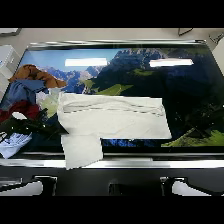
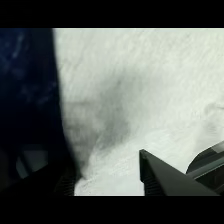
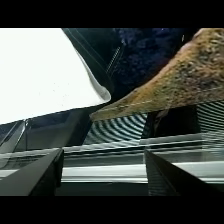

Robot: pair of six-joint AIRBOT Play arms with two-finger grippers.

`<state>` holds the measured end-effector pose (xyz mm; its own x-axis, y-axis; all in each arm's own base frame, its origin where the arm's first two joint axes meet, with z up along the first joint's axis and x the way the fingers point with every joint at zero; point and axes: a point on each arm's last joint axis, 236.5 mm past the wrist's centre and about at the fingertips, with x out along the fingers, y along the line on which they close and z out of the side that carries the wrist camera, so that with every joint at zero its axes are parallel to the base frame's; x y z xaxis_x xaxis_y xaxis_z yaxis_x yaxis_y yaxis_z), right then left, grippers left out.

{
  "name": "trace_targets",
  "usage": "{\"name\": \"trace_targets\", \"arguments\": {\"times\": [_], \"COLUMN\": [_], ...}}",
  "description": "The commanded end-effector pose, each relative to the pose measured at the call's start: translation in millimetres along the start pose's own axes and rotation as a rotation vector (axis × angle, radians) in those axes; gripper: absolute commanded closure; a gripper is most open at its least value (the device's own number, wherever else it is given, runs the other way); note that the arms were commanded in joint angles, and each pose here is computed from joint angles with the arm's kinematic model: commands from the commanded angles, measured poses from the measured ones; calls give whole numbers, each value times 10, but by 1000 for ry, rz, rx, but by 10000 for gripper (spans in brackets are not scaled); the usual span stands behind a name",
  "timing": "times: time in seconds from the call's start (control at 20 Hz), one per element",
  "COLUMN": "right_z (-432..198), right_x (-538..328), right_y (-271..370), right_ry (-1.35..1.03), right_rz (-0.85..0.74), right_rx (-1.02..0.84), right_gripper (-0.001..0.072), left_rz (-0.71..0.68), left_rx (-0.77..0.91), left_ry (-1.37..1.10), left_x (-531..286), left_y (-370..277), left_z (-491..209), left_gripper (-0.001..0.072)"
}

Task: Fold the clothes and pants, and hang the long-sleeved shirts on hangers.

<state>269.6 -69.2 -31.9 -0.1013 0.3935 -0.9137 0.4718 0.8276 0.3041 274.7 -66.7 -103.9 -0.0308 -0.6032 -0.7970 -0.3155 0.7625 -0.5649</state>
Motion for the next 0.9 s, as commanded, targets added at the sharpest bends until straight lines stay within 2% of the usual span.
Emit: {"name": "trace_targets", "arguments": {"times": [0.0,0.1,0.35,0.7,0.75,0.85], "right_z": [34,79,208,70,102,177], "right_x": [5,53,483,823,829,831], "right_y": [-8,-29,-63,216,207,212], "right_ry": [-15,-34,-94,56,43,17], "right_rz": [-2,-4,41,215,212,215], "right_rx": [-3,2,36,24,34,86], "right_gripper": [141,140,129,143,160,350], "left_rz": [11,4,2,1,0,0], "left_rx": [8,9,22,34,34,36], "left_ry": [26,35,26,13,13,9], "left_x": [96,93,47,3,2,-6], "left_y": [-67,-88,-126,-160,-162,-168], "left_z": [-66,-92,-60,-57,-58,-55], "left_gripper": [475,684,685,685,685,685]}}
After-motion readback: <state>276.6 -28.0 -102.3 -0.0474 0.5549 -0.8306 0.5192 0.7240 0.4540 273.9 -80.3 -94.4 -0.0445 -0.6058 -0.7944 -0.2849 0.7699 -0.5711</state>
